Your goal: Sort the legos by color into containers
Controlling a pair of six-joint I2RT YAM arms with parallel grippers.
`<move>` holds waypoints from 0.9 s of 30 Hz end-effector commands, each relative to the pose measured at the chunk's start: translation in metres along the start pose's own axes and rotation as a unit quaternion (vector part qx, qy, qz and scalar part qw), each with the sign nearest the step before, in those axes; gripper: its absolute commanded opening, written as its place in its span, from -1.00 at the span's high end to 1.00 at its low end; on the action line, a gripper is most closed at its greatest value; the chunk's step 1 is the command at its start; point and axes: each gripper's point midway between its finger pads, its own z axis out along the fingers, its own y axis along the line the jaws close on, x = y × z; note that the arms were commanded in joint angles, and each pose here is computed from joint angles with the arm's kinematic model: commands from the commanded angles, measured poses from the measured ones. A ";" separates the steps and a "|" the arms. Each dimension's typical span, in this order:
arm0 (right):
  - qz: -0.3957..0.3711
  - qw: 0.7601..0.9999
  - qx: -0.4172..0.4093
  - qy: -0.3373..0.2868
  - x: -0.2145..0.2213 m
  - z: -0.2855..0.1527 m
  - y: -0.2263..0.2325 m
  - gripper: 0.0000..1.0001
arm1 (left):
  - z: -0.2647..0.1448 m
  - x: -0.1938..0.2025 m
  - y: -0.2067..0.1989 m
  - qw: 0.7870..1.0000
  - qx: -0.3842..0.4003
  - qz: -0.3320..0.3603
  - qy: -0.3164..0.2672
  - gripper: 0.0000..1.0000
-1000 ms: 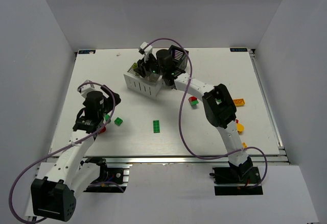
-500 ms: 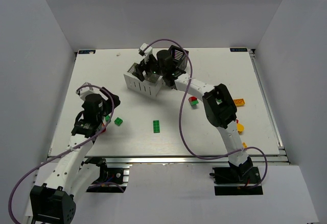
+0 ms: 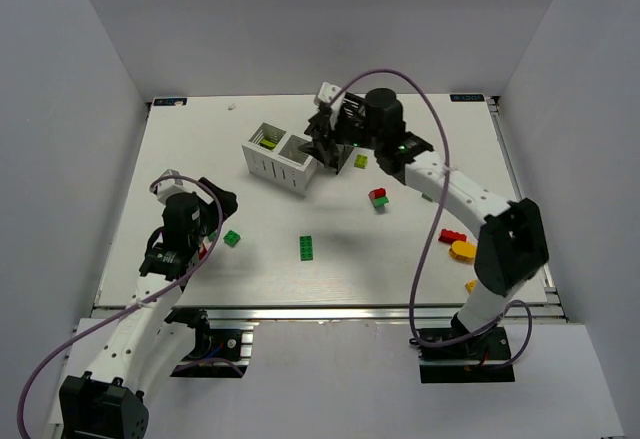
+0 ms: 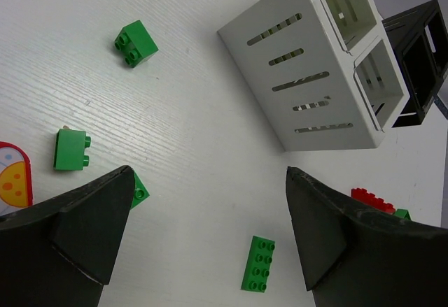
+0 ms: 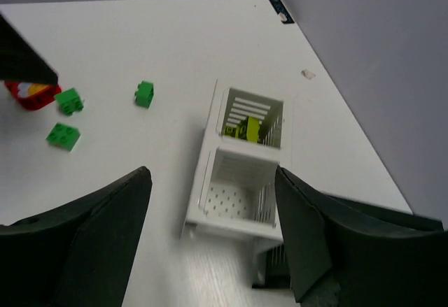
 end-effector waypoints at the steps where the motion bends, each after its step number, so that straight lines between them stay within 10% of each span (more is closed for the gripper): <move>1: 0.019 0.999 -0.032 0.027 0.026 -0.036 0.014 -0.50 | 0.000 0.000 -0.003 1.000 0.013 -0.009 -0.001 -0.96; 15: 0.163 0.978 0.051 0.120 0.127 -0.144 -0.034 -0.48 | 0.004 0.012 -0.035 0.995 0.092 -0.012 0.039 -0.96; 21: 0.394 0.870 0.265 0.137 0.179 -0.133 -0.114 -0.19 | 0.014 0.014 -0.052 0.992 0.105 0.007 0.074 -0.96; 24: 0.201 0.957 0.094 0.188 0.181 -0.100 -0.125 -0.43 | 0.013 0.015 -0.045 0.993 0.087 -0.005 0.074 -0.96; 27: 0.093 0.968 -0.012 0.234 0.204 -0.095 -0.126 -0.26 | 0.010 0.013 -0.041 0.995 0.077 -0.014 0.070 -0.96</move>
